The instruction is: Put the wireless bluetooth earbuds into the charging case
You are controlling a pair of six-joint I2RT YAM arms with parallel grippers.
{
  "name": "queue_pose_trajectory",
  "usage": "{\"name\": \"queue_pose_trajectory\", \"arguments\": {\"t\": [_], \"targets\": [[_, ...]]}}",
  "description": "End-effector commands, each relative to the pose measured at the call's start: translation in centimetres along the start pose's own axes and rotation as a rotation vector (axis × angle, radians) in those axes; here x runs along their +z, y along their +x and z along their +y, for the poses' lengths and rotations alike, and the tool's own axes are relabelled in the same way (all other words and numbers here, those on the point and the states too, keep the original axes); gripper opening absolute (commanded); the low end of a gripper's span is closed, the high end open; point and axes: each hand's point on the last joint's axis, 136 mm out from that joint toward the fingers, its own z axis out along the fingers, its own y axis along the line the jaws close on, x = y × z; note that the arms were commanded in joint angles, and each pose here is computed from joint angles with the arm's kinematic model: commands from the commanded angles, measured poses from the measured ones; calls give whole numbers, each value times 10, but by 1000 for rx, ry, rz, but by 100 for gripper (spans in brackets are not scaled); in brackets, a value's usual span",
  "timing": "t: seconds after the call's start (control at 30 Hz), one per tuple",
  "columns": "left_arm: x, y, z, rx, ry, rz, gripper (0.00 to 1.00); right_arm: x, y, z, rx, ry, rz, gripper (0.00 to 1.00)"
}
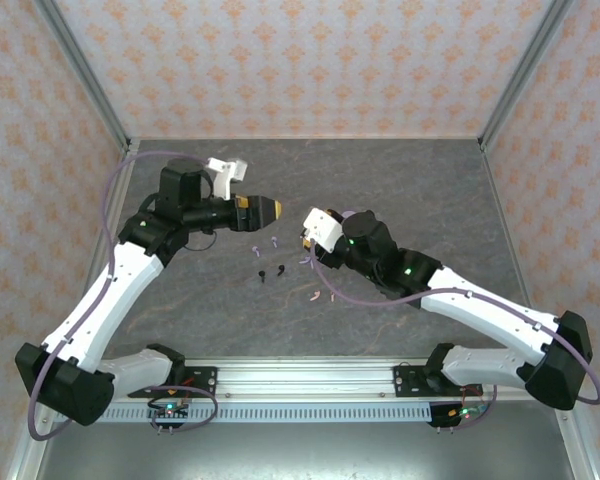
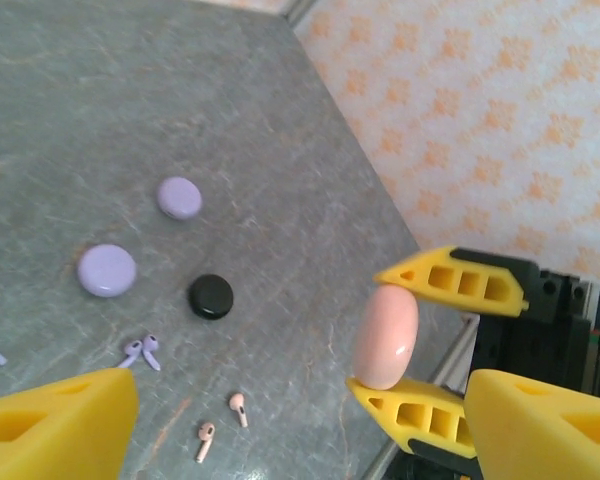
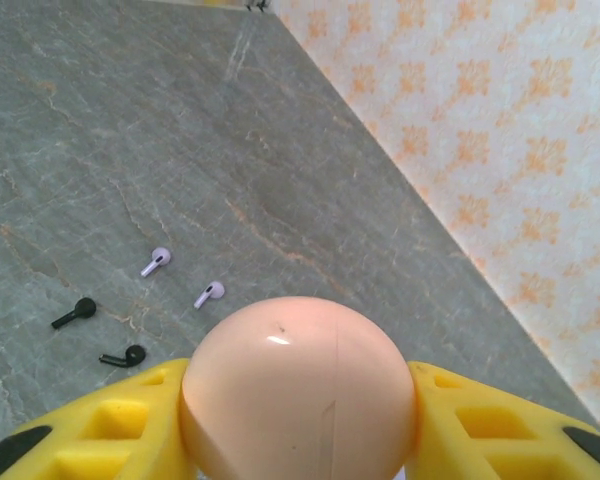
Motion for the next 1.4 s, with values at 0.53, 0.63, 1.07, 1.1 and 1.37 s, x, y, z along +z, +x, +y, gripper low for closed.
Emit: {"name": "queue_pose_trajectory", "arguments": {"t": [0.53,0.63,1.07,1.1,1.37], "targets": [[44,37,-45,85,195,197,64,-8,-25,-3,-38,-18,-109,46],[47,37,-47,83,201,197,60,-8,-25,-2,-40,-24,-108,46],[59,42,-52,100,213,218,37,-7,-25,2,-34,-45,-110,46],[60,43,-52,101,212,224,34,-7,-25,2,-34,-46,-107,46],[56,45,-51,128,194,239,23,-5,-21,0,-26,-40,-72,47]]}}
